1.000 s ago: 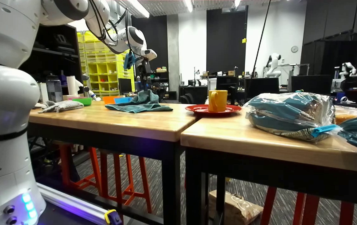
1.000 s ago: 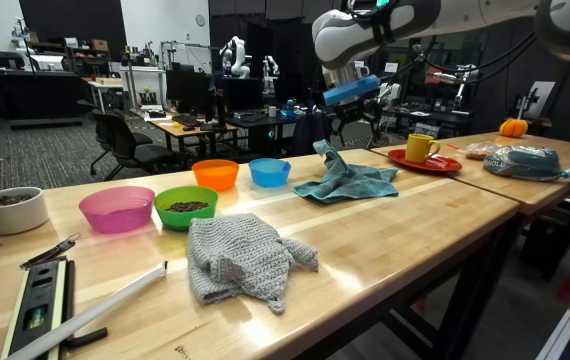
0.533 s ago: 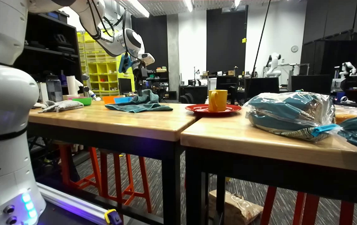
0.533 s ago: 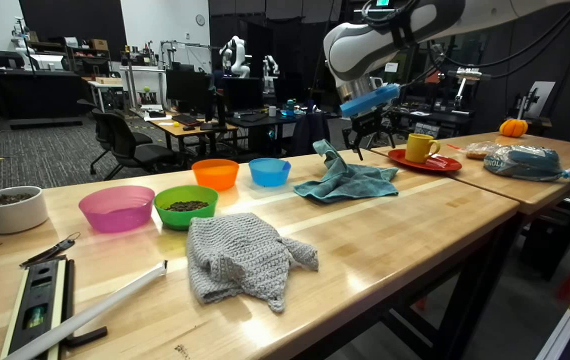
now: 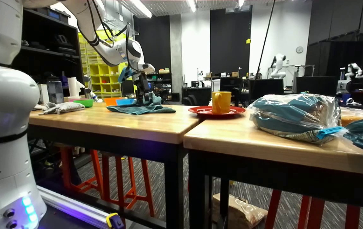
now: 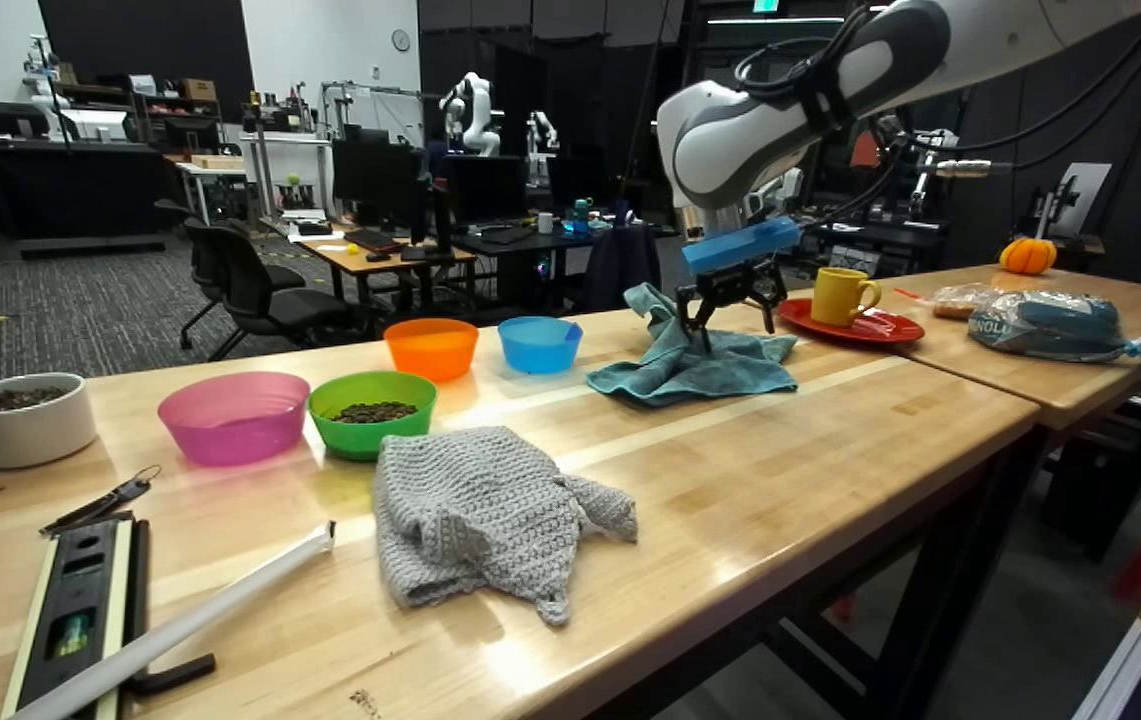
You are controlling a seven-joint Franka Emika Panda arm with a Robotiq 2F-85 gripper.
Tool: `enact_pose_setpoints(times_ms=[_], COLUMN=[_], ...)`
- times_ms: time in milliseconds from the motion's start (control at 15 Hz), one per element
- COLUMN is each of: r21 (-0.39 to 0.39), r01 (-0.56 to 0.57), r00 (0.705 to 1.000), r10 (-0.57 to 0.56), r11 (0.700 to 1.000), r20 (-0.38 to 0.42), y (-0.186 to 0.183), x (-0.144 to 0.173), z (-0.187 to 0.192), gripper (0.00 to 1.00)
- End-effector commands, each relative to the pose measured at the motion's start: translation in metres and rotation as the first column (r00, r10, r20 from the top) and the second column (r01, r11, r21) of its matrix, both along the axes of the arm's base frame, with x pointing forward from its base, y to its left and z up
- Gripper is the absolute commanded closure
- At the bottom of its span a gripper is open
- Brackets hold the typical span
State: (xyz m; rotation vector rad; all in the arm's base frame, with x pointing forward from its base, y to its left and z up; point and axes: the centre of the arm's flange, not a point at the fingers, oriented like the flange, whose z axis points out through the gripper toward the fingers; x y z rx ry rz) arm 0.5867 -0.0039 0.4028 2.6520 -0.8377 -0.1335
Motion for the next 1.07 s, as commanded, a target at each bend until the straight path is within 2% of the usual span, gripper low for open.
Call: enact_pose_setpoints(times_ms=[0, 533, 1000], r21=[0.046, 0.073, 0.078], r01=[-0.037, -0.121, -0.168], r00=[0.998, 0.98, 0.971], r10=[0.035, 0.107, 0.151], r11=[0.998, 0.99, 0.983], r20=[0.051, 0.169, 0.183], y=[0.0, 0.029, 0.052], x=[-0.011, 0.005, 0.01], z=[0.001, 0.027, 0.024], gripper=[0.0, 0.0, 0.0])
